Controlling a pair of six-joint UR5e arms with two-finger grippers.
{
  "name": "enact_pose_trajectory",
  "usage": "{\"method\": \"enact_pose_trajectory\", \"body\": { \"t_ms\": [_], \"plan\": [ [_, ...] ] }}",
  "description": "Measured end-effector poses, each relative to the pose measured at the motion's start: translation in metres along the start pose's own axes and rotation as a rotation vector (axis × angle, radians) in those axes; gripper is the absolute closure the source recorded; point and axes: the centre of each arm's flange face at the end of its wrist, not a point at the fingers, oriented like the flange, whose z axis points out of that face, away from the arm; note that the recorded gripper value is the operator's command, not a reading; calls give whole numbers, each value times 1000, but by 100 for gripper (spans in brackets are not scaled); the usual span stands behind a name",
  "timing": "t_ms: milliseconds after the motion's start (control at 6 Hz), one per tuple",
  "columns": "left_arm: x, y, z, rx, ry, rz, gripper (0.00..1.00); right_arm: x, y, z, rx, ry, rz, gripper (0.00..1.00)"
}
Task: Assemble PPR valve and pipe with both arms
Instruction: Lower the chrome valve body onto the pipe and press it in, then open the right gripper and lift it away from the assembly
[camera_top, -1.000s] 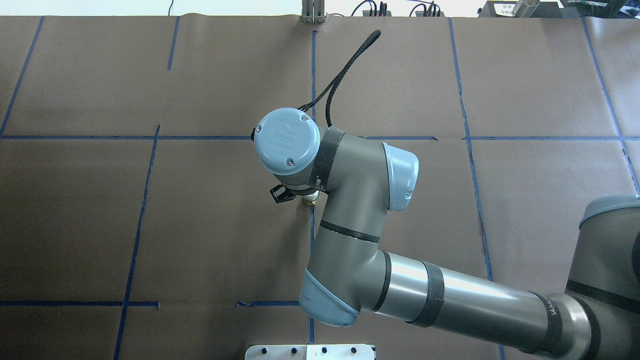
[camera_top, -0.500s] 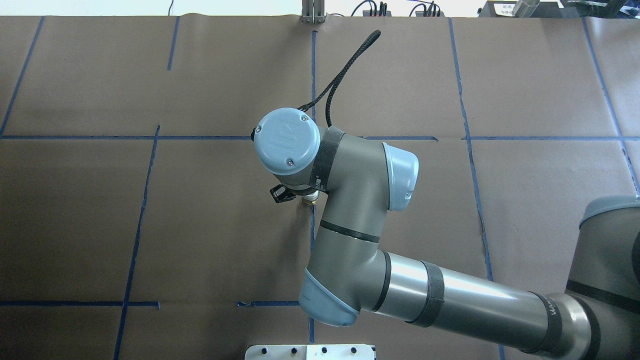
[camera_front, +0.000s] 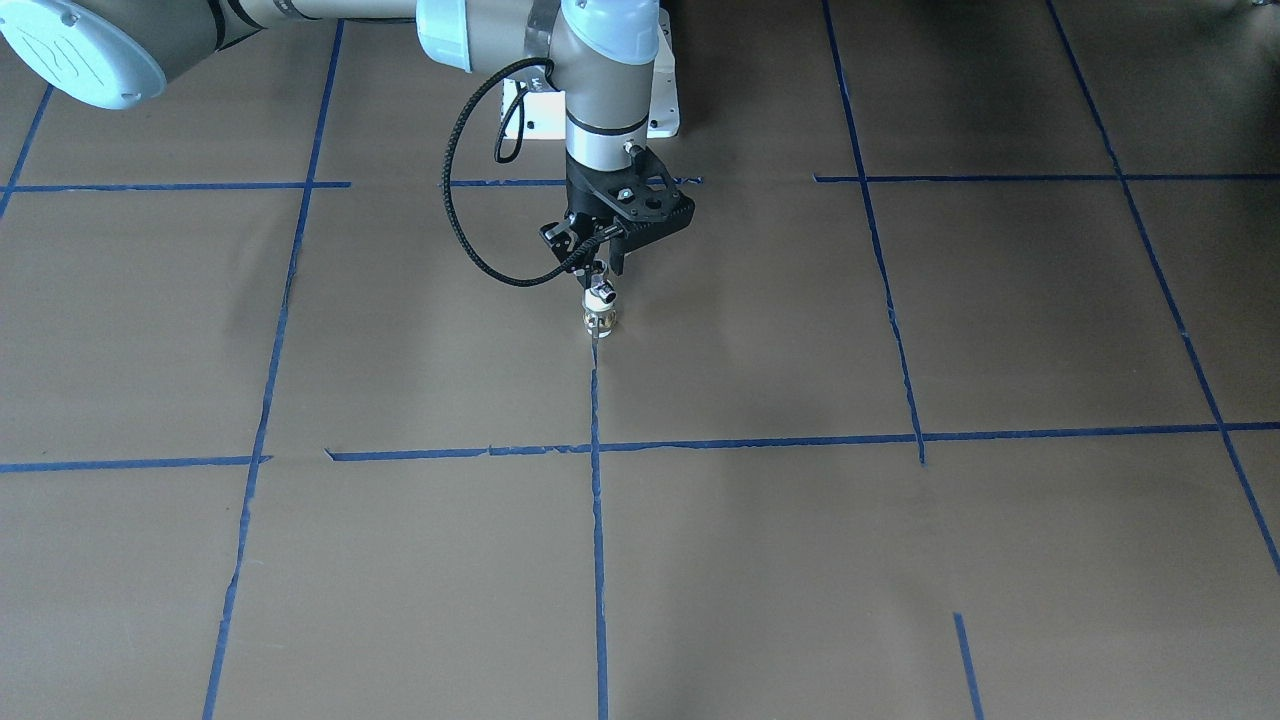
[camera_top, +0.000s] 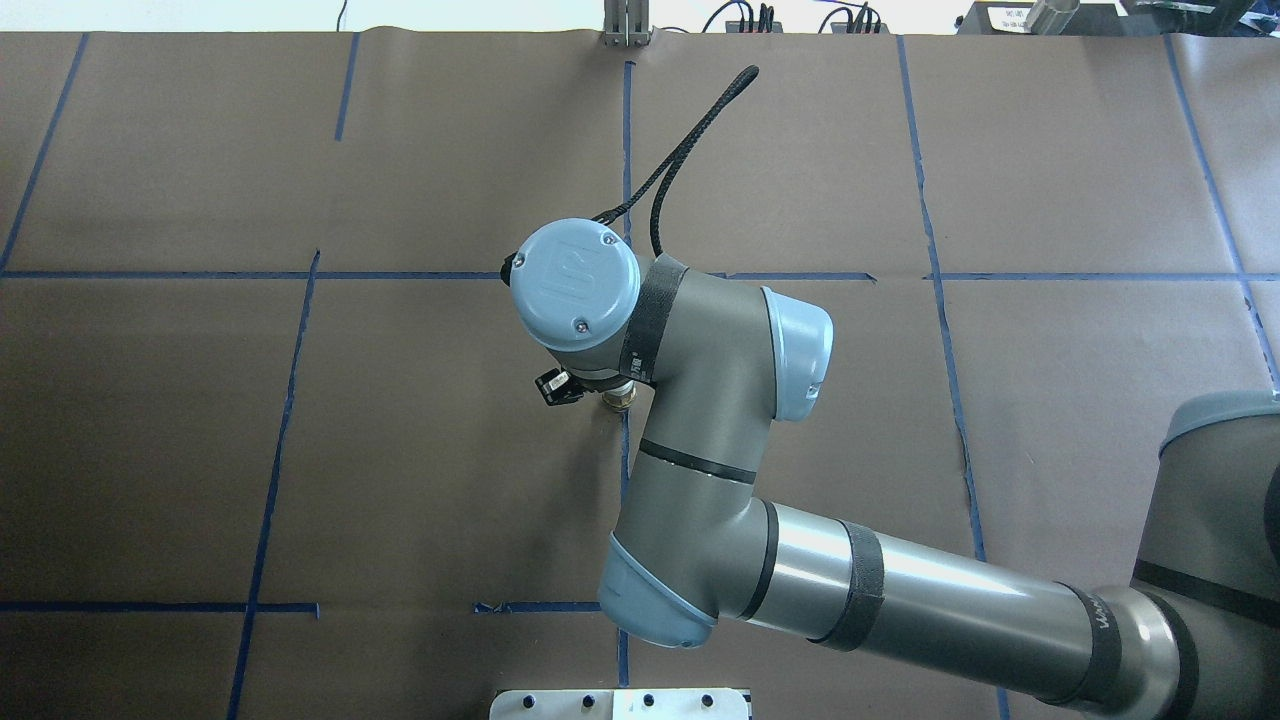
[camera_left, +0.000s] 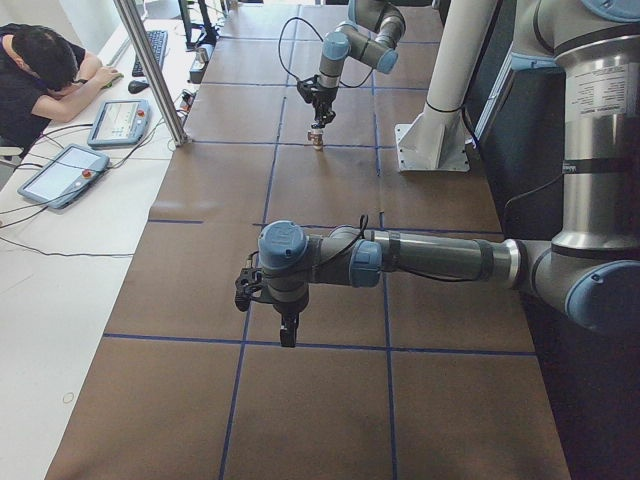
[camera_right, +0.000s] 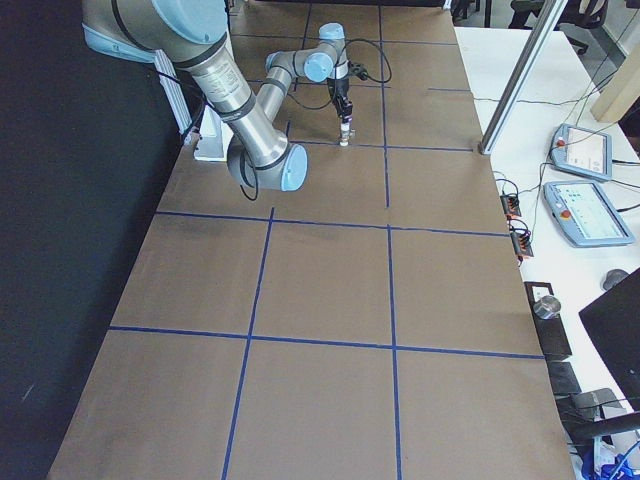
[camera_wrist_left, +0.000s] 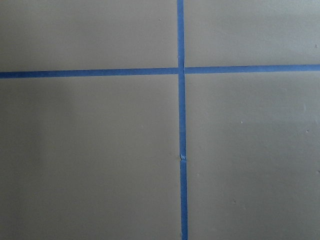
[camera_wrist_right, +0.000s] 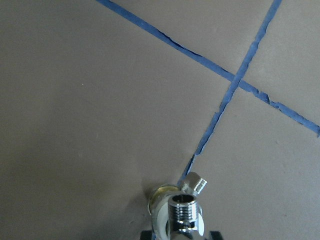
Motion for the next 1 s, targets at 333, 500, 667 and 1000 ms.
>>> {"method": "enact_pose_trajectory", "body": {
  "t_ms": [333,500,667,1000],
  "plan": [
    [0,0,0,1,0,1,0,0,0,-3,4,-4,0,1],
    [1,0,-1,1,0,1,0,2,-2,-6,9,-6,0,1],
    [1,0,-1,2,0,2,0,13,-10,-12,13,-12,9,1],
    [-2,0,3,-8,-5,-5,0,103,-50,-34,-33,-69,62,0]
  ]
}}
